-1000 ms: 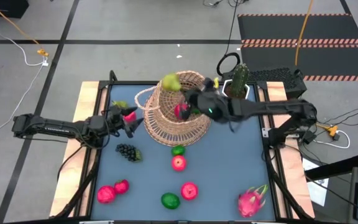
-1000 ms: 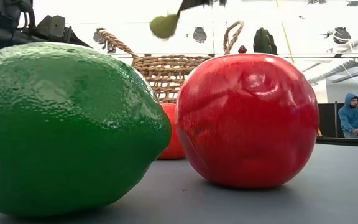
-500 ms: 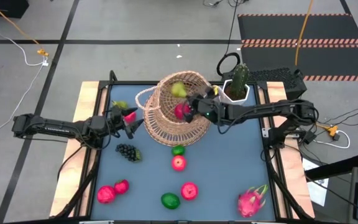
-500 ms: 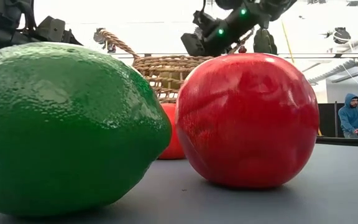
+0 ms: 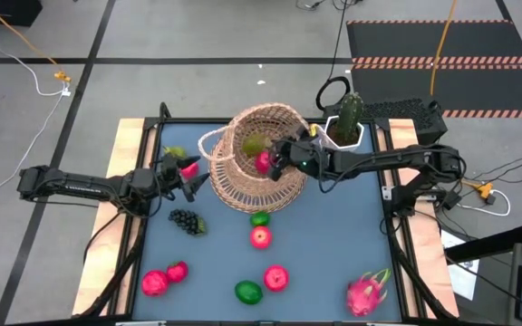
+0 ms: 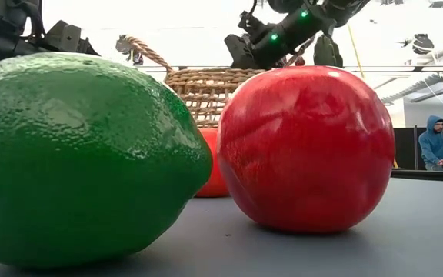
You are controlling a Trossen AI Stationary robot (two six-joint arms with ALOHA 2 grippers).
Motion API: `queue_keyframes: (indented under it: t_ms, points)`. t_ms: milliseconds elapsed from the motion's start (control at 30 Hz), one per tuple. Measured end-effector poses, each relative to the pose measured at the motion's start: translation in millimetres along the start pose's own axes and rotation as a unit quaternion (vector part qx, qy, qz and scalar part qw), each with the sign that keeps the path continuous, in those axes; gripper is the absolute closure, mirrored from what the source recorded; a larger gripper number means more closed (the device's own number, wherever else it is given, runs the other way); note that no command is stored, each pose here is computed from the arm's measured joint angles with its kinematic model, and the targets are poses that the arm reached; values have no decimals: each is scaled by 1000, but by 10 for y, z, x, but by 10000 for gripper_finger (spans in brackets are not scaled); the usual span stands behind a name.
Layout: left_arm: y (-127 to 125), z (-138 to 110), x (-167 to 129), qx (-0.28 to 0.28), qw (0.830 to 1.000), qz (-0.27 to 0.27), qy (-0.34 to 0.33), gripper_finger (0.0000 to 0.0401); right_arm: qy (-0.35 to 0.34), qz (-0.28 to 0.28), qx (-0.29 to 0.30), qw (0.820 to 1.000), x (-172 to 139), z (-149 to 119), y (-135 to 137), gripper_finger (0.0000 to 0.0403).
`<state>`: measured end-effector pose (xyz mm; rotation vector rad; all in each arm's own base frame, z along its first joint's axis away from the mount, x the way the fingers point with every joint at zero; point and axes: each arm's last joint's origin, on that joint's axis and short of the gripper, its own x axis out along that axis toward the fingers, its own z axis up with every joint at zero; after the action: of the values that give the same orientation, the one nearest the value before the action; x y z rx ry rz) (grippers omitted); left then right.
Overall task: Build produce basket
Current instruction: Put the dragon fruit into the basket
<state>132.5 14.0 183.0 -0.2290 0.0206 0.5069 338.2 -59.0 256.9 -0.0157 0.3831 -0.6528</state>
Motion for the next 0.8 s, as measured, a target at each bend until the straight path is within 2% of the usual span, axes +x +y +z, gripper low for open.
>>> queue_keyframes:
  t_ms: [67, 167, 233, 333, 400, 467, 567, 633, 767, 800]
  points:
    - [0, 0, 0, 2, 1000, 0, 0, 20, -2, 26, 2, 1000, -53, 110, -4, 264]
    - [1, -1, 0, 8, 1000, 0, 1, 20, -29, 100, 28, 994, -239, 431, -42, 243]
    - [0, -1, 0, 9, 1000, 0, 0, 20, -48, 158, 52, 985, -403, 638, -64, 234]
    - [0, 1, 0, 9, 1000, 0, 0, 20, -37, 254, 64, 964, -611, 718, -25, 230]
    - [0, 0, 0, 8, 1000, 0, 0, 20, 4, 310, 65, 949, -725, 665, 58, 233]
    - [2, -8, 0, 8, 1000, 1, 4, 20, 79, 348, 69, 932, -819, 533, 178, 238]
    - [4, -14, 0, 9, 1000, 2, 6, 20, 206, 355, 65, 909, -1012, 270, 412, 248]
    - [4, -14, 0, 7, 1000, 2, 6, 20, 263, 344, 57, 899, -1182, 117, 598, 252]
    - [3, -9, 0, 5, 1000, 2, 4, 20, 309, 353, 63, 881, -1571, -78, 972, 253]
    - [2, -5, 0, 10, 1000, 1, 2, 20, 322, 363, 73, 871, -1670, -117, 1058, 254]
